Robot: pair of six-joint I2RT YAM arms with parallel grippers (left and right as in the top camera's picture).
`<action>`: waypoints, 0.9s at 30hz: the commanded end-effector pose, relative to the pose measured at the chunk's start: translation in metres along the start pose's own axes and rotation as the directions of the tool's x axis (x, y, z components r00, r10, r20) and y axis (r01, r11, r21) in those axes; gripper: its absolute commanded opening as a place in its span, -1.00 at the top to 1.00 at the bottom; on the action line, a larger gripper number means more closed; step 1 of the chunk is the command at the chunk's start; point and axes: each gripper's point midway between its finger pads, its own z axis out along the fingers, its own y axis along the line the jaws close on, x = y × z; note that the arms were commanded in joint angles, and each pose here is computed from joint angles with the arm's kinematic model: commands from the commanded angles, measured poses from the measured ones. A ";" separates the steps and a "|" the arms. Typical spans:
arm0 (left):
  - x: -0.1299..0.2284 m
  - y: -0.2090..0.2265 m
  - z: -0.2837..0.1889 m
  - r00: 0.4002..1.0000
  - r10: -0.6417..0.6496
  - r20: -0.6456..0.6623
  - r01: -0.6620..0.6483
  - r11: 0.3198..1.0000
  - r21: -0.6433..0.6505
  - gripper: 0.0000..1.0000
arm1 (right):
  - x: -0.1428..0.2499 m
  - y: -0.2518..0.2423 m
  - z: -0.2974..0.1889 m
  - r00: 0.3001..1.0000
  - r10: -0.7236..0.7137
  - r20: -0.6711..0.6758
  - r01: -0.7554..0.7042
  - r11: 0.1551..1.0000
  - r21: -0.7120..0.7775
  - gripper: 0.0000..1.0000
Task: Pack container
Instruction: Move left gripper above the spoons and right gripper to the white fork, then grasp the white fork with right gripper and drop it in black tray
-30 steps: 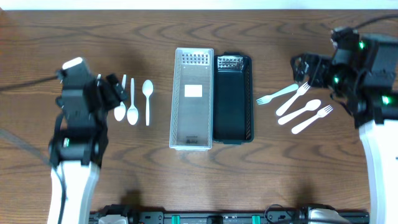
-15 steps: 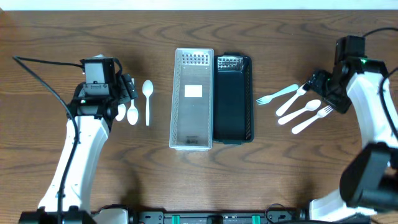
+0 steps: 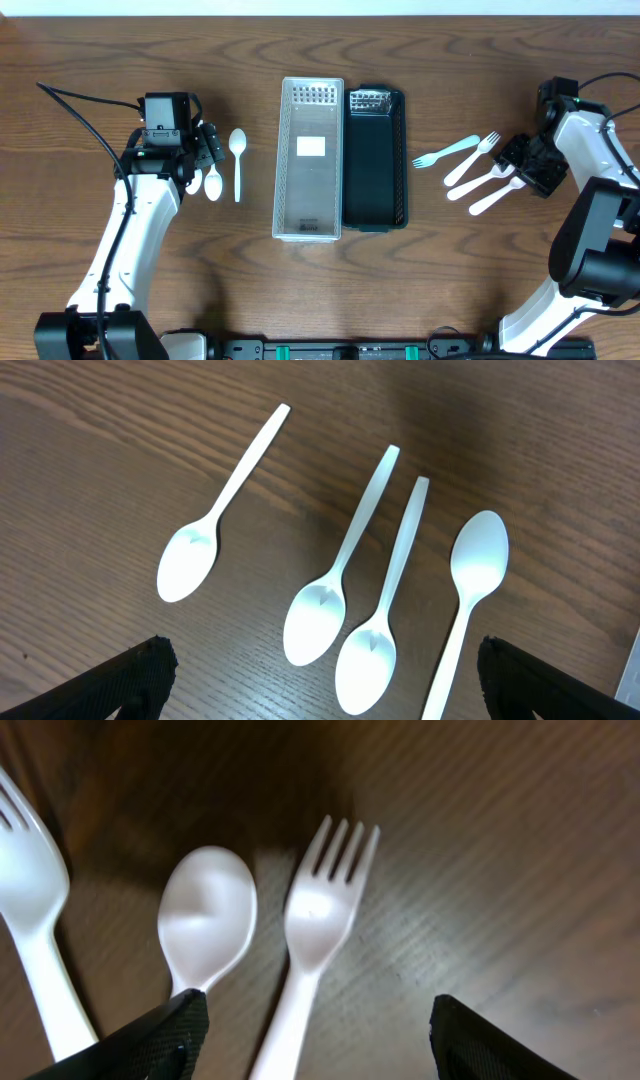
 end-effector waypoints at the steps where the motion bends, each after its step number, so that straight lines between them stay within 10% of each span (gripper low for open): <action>1: -0.005 -0.001 -0.002 1.000 0.006 0.009 -0.006 1.000 0.002 -0.96 | 0.005 -0.003 0.011 1.000 -0.009 -0.001 0.009 1.000 0.010 -0.49; 13: -0.005 -0.001 -0.002 1.000 0.006 0.009 -0.006 1.000 0.002 -0.96 | 0.022 0.002 0.041 1.000 -0.003 -0.017 0.002 0.999 -0.049 -0.13; 21: -0.005 -0.001 -0.002 1.000 0.006 0.009 -0.006 1.000 0.002 -0.96 | 0.030 -0.003 0.048 1.000 0.013 -0.029 -0.014 0.999 -0.037 0.98; 27: -0.005 -0.001 -0.002 1.000 0.006 0.009 -0.006 1.000 0.002 -0.96 | 0.026 0.001 0.004 0.997 -0.059 0.056 0.063 0.995 -0.083 0.97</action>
